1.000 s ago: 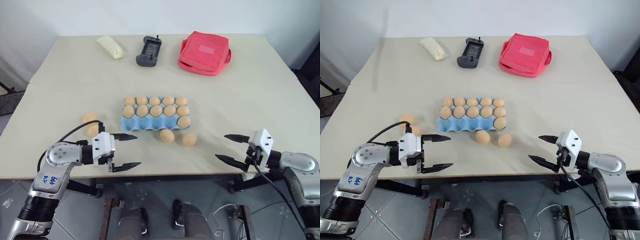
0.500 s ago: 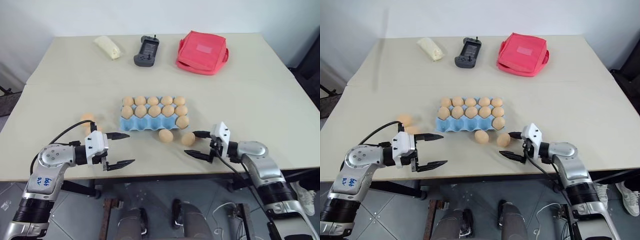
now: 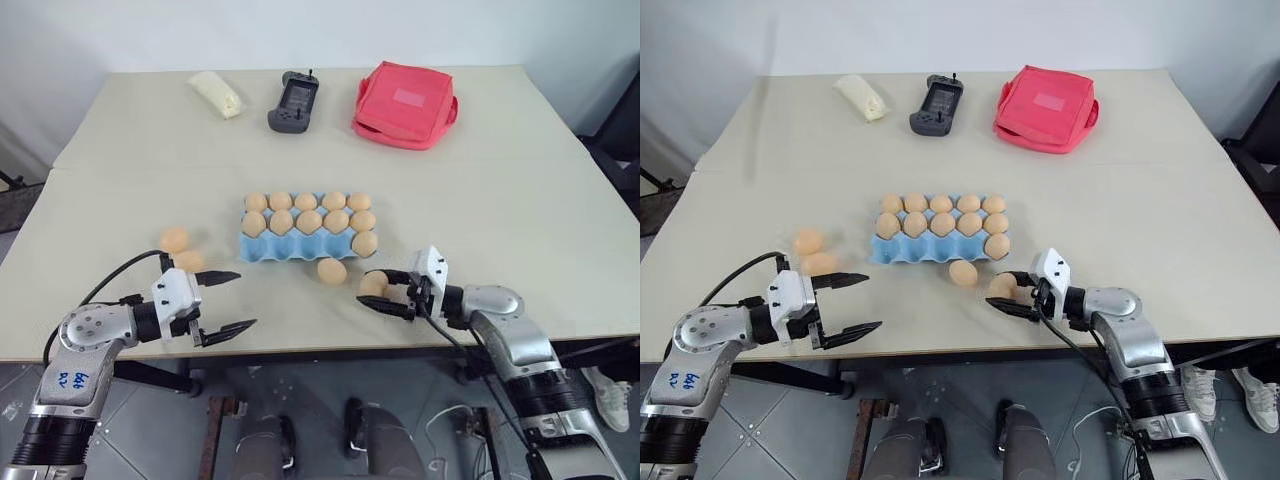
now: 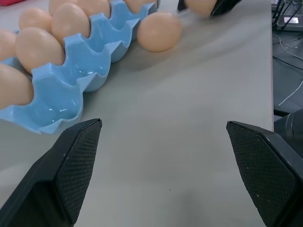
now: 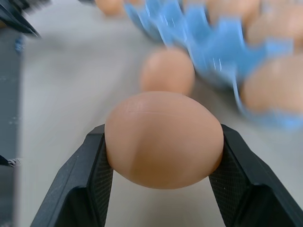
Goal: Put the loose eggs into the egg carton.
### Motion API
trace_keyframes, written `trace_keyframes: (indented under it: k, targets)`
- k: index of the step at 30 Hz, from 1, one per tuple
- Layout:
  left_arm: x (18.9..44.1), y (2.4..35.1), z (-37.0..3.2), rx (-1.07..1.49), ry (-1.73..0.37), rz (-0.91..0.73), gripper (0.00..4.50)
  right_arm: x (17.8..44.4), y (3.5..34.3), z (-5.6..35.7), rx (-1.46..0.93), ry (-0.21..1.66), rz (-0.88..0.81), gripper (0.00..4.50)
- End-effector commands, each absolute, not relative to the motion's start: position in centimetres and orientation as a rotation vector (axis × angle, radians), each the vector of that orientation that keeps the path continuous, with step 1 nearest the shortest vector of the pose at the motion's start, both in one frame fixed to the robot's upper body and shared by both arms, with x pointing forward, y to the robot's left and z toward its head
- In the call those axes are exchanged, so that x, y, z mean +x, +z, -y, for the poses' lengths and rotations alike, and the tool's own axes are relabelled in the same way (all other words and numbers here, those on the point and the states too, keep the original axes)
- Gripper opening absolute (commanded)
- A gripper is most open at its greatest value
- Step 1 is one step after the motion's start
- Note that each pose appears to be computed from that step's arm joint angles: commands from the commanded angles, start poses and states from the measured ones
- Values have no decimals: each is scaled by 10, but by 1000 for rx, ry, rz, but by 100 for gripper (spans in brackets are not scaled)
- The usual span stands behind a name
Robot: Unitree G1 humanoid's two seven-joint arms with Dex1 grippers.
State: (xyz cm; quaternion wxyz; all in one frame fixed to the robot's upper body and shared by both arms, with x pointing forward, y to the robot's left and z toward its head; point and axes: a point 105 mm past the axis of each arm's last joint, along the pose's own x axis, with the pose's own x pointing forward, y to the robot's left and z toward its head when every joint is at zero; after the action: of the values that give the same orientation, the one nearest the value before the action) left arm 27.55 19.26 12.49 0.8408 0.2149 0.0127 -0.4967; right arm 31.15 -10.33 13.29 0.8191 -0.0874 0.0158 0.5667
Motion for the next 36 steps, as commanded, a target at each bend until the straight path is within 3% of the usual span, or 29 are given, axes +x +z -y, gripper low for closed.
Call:
trace_keyframes:
  k: [1,6,10,11,16,24,28,36]
  targets:
    - [276,129,-199,458,-1009,-7,450,316,168,84,-168,1218,69,244]
    - [275,127,-200,452,-997,-14,450,353,180,55,-228,1129,115,244]
    - [275,134,-199,433,-979,7,450,366,179,50,-264,1131,120,244]
    - [275,137,-199,422,-971,17,450,368,178,50,-270,1135,120,311]
    - [275,144,-199,409,-951,31,450,371,186,65,-290,1126,140,445]
    - [277,145,-188,395,-980,39,450,337,196,108,-272,1154,153,445]
    - [285,151,-175,400,-1014,68,450,314,179,152,-237,1113,41,445]
    - [296,161,-154,387,-1102,103,450,302,150,216,-321,968,-41,445]
